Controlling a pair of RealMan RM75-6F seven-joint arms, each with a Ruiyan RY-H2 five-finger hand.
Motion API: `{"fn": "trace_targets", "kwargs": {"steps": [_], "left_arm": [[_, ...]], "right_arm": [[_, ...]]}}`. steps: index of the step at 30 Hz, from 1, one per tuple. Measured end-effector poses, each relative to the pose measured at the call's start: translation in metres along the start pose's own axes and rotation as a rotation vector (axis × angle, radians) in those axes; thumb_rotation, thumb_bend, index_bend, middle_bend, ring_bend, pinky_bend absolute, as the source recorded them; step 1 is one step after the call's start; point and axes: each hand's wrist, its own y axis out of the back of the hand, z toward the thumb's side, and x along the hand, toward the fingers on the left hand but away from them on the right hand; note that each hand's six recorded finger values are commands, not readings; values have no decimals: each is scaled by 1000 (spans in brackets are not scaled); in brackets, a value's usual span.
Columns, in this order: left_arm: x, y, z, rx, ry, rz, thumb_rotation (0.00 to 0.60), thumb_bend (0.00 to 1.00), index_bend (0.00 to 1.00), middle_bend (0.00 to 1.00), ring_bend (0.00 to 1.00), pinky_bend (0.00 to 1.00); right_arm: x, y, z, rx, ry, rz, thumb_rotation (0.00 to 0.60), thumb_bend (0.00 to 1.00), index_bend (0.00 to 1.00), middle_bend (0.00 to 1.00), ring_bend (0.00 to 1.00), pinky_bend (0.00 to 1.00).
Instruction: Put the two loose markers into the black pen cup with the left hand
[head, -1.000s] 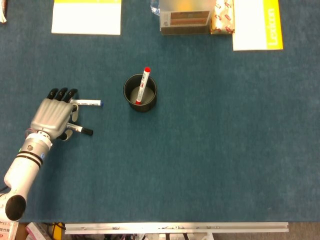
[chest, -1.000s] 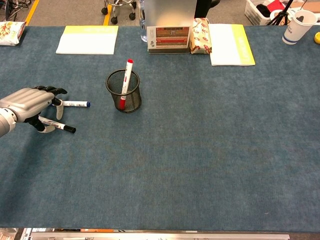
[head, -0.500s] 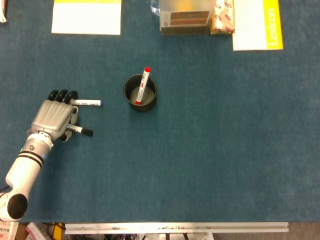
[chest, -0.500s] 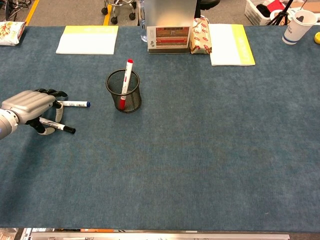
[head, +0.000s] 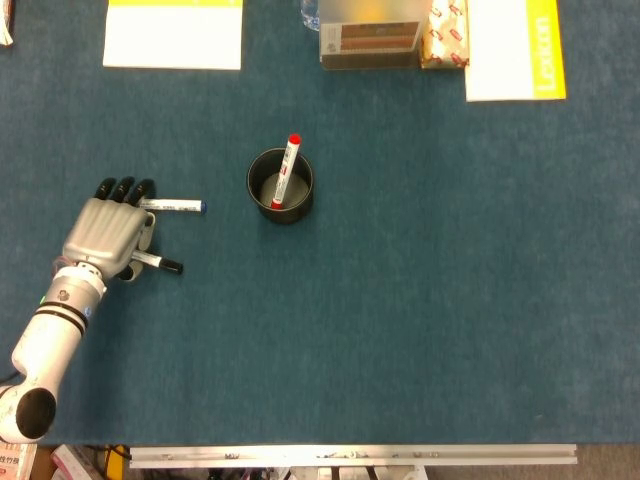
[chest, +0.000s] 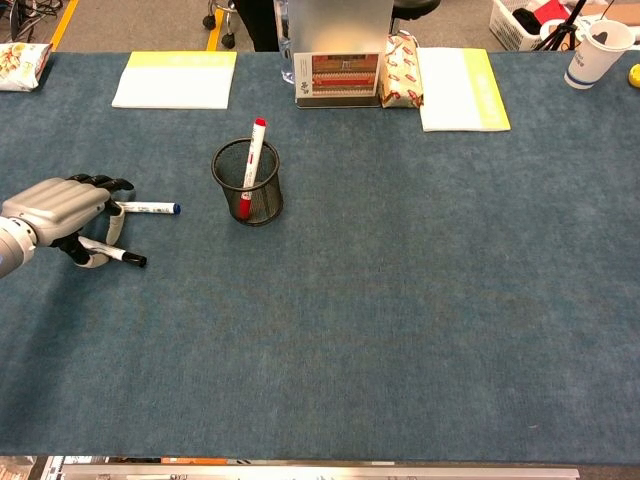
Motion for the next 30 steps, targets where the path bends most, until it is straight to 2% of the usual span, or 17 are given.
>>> {"fn": "trace_targets", "kwargs": {"steps": [12,18,21,30], "left_arm": [[-8,16,2,-43,19,58,600,272,625,62,16,70],[-12,34,8,-89,33,122,600,272,630,74,16,70],[-13,45,10,-117,36,175,600,272,648,97,16,70],[-11,76,19,-331,-5,323,600,278,664,110,16,70]], "right_arm": [[0,1,0,-2,-1,-2,600,115,477,392,418,438],[0,1,0,-2,-2,-2,600,116,477,392,418,439],[0,1,0,-3,-1,-4,600,115,476,392,418,438],[0,1,0,-3,-1,-5,600,116,476,392,418,438]]}}
